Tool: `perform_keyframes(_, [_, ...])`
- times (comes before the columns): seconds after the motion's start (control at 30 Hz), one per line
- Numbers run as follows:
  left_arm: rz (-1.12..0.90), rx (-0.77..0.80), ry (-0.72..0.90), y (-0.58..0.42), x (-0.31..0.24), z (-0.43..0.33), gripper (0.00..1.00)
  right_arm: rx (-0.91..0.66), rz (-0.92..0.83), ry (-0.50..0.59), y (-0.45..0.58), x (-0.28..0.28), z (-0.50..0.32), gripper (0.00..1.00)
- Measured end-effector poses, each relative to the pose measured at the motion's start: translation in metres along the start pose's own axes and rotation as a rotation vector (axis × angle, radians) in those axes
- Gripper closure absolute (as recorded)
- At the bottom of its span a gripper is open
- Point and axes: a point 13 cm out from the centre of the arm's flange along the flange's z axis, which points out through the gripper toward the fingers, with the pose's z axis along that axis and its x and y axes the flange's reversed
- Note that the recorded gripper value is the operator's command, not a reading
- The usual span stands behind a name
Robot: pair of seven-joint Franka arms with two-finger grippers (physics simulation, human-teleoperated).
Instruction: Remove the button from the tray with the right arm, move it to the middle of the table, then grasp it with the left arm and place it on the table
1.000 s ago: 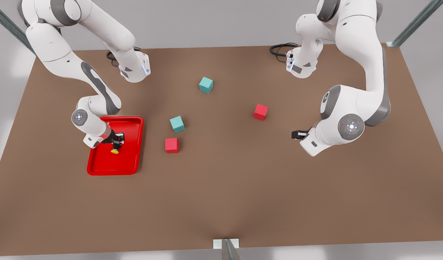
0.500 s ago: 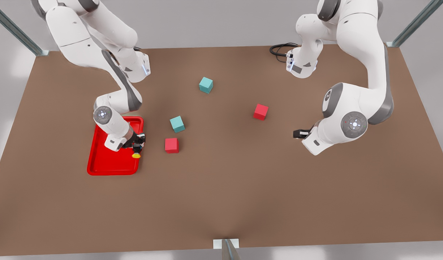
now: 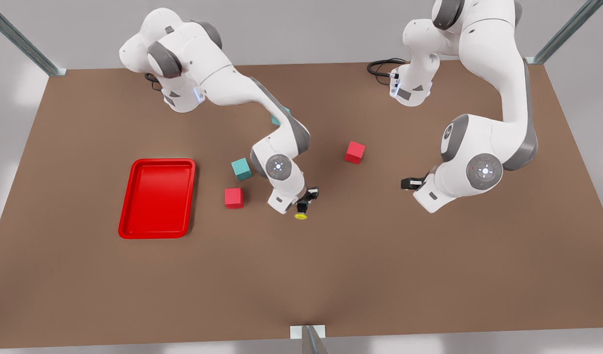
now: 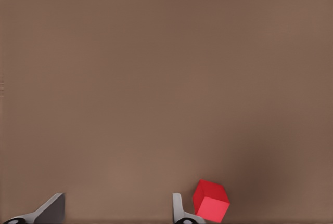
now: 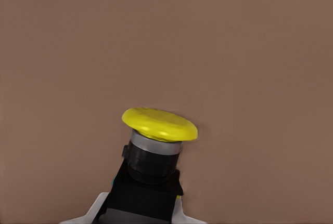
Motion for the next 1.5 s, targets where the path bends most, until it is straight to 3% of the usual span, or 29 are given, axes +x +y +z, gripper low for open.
perform_keyframes(0.23, [0.012,-0.016,-0.023,-0.003,0.001,-0.013,0.00,-0.089,0.152,-0.020,0.056,-0.015,0.047,0.58])
perform_keyframes(0.27, [0.013,-0.019,-0.015,-0.004,0.000,-0.008,0.00,-0.098,0.167,-0.026,0.060,-0.018,0.056,0.39])
perform_keyframes(0.3, [0.021,-0.023,-0.007,-0.009,0.000,-0.004,0.00,-0.102,0.184,-0.028,0.061,-0.019,0.064,0.00])
perform_keyframes(0.43, [0.097,-0.054,0.045,-0.063,-0.026,0.015,0.00,-0.121,0.243,-0.042,0.064,-0.026,0.063,0.00])
perform_keyframes(0.57, [0.169,-0.063,0.135,-0.129,-0.014,0.049,0.00,-0.133,0.370,0.000,0.017,-0.018,-0.031,0.00])
perform_keyframes(0.7, [0.174,-0.025,0.165,-0.158,-0.002,0.055,0.01,-0.077,0.549,0.056,-0.184,0.036,-0.140,0.00])
perform_keyframes(0.97, [0.215,-0.014,0.106,-0.235,-0.021,0.113,0.01,0.157,0.781,-0.090,-0.588,0.070,-0.326,0.00])
perform_keyframes(1.1, [0.215,0.000,0.066,-0.239,-0.051,0.151,0.01,0.192,0.958,-0.146,-0.730,0.118,-0.427,0.00])
perform_keyframes(1.17, [0.221,-0.005,0.047,-0.240,-0.065,0.172,0.01,0.185,1.005,-0.099,-0.771,0.144,-0.439,0.00])
perform_keyframes(1.23, [0.249,-0.012,0.031,-0.251,-0.069,0.191,0.01,0.183,0.896,-0.022,-0.733,0.125,-0.421,0.00])
perform_keyframes(1.33, [0.288,-0.045,0.015,-0.256,-0.076,0.215,0.01,0.219,0.436,0.098,-0.517,0.052,-0.365,0.00])
perform_keyframes(1.4, [0.313,-0.074,0.015,-0.256,-0.075,0.228,0.01,0.241,0.220,0.143,-0.413,0.051,-0.343,0.00])
perform_keyframes(1.5, [0.337,-0.108,0.019,-0.250,-0.078,0.240,0.01,0.237,0.203,0.145,-0.422,0.050,-0.356,0.00])
